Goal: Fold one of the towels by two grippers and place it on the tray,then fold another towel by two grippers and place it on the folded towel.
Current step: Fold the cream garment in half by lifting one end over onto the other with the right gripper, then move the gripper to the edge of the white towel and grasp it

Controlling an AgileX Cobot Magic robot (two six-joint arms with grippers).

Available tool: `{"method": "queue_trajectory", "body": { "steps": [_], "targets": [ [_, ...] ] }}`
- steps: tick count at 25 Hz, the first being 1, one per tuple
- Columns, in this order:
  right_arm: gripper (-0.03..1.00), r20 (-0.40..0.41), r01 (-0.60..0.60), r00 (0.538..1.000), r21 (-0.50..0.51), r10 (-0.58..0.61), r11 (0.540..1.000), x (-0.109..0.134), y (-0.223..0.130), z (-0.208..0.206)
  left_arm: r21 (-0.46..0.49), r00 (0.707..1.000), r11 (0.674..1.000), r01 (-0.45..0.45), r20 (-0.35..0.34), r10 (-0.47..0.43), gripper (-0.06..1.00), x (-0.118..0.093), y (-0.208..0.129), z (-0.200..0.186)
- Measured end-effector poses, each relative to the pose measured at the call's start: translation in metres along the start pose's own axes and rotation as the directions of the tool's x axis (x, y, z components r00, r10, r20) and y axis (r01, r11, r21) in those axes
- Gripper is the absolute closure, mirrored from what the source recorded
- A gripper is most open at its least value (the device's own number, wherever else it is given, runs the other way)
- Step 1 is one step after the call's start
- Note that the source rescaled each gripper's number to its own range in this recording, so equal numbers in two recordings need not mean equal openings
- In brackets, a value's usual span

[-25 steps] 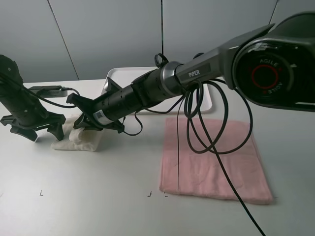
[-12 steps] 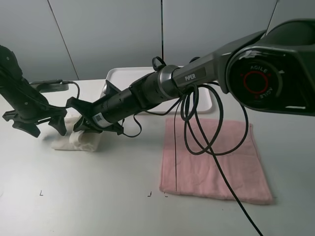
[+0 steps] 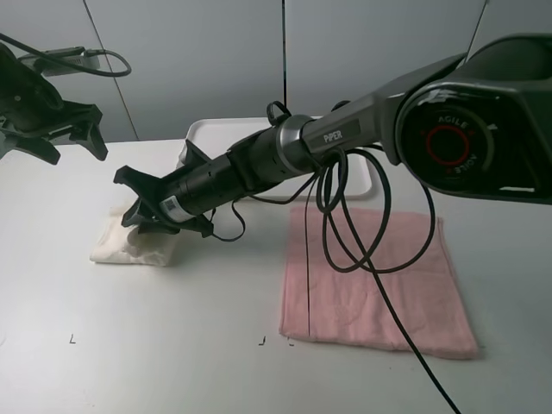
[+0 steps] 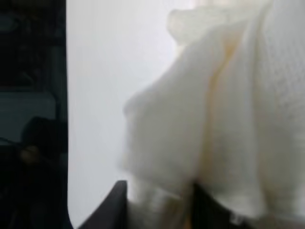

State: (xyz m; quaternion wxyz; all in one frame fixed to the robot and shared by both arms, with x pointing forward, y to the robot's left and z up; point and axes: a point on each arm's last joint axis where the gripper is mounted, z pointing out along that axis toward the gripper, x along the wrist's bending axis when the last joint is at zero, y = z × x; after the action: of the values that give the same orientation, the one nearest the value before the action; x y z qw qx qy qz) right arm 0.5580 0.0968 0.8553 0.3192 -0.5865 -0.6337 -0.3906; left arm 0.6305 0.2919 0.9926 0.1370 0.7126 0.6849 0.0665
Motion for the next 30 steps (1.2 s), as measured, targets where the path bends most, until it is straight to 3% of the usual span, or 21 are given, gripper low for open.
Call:
{"method": "queue_trajectory", "body": {
  "steps": [1,3,6,10,15,19,22,30],
  "targets": [
    [0.48,-0.016,0.02,1.0,-0.001,-0.02,1.0,0.004,-0.002,0.002,-0.001,1.0,1.0,0.0,0.0,0.0,-0.02,0.0,0.0,-0.001],
    [0.39,-0.041,0.091,0.995,-0.001,-0.091,0.996,0.015,-0.007,0.007,0.008,1.0,1.0,0.0,0.001,0.0,-0.02,0.0,0.0,-0.001],
    [0.36,-0.08,0.168,0.983,0.004,-0.167,0.986,0.03,-0.014,0.014,0.013,1.0,1.0,0.0,0.002,0.0,-0.02,0.0,-0.001,-0.001],
    [0.36,-0.095,0.12,0.989,0.022,-0.117,0.993,0.027,-0.006,0.007,0.014,1.0,1.0,-0.004,0.002,0.004,-0.02,0.0,-0.001,-0.001],
    [0.36,-0.05,0.038,0.998,0.041,-0.036,0.998,-0.002,0.033,-0.027,0.011,1.0,1.0,-0.016,0.002,0.016,-0.02,0.0,-0.001,-0.001],
    [0.36,0.068,0.021,0.997,0.068,-0.026,0.997,-0.024,0.046,-0.044,0.004,1.0,1.0,-0.022,0.001,0.022,-0.02,0.0,0.0,-0.001],
    [0.36,0.132,0.04,0.99,0.093,-0.052,0.995,-0.03,0.044,-0.044,0.0,1.0,1.0,-0.022,0.001,0.022,-0.02,0.0,0.0,-0.001],
    [0.32,0.157,0.038,0.986,0.068,-0.049,0.997,-0.032,0.046,-0.045,0.0,1.0,1.0,-0.024,0.001,0.024,-0.02,0.0,0.0,-0.001]
  ]
}}
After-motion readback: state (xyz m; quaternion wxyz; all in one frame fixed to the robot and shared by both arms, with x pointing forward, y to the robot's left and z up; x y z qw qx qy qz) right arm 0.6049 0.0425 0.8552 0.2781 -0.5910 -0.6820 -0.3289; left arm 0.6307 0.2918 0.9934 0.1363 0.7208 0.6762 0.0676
